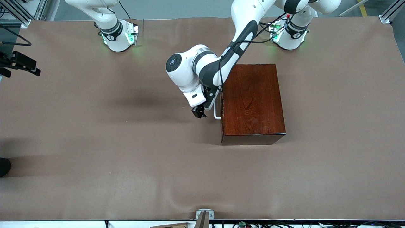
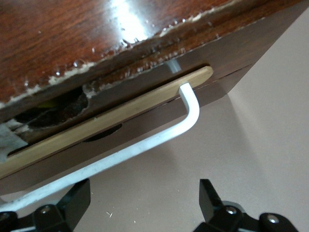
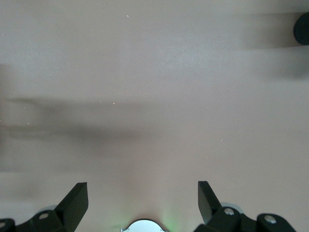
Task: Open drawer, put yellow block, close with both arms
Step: 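Push the drawer shut with the left gripper while the right arm retracts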
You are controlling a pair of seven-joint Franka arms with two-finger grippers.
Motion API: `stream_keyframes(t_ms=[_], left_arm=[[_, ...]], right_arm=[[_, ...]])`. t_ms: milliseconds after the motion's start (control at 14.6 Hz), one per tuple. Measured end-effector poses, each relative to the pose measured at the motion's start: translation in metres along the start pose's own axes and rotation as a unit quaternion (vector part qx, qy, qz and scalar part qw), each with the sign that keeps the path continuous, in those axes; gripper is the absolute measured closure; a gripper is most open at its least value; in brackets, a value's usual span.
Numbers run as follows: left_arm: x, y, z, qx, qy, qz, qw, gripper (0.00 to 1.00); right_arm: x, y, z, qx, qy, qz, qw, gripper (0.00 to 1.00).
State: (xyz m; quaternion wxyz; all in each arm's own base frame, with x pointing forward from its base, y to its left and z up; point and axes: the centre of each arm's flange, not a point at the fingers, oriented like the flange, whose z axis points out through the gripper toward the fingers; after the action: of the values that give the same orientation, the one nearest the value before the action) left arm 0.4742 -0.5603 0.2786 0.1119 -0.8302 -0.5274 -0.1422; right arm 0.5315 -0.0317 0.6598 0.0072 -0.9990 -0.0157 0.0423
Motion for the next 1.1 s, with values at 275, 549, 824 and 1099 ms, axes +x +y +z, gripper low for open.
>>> stream_keyframes(t_ms=[275, 549, 824, 1099], left_arm=[[0.002, 0.0, 0.0, 0.001, 0.001, -0.001, 1.0, 0.0], [0.005, 0.003, -0.015, -0.011, -0.006, 0.009, 1.0, 0.0], [0.025, 0.009, -0.07, -0.06, -0.03, 0.046, 0.997, 0.0], [0.096, 0.01, -0.144, -0.103, -0.041, 0.124, 0.986, 0.0]], right_arm=[[-0.001, 0.0, -0.005, -0.001, 0.014, -0.001, 1.0, 0.0], [0.0, 0.0, -0.003, -0.008, 0.017, -0.001, 1.0, 0.0], [0.0, 0.001, -0.003, -0.011, 0.018, 0.0, 1.0, 0.0], [0.0, 0.001, -0.003, -0.012, 0.018, 0.0, 1.0, 0.0]])
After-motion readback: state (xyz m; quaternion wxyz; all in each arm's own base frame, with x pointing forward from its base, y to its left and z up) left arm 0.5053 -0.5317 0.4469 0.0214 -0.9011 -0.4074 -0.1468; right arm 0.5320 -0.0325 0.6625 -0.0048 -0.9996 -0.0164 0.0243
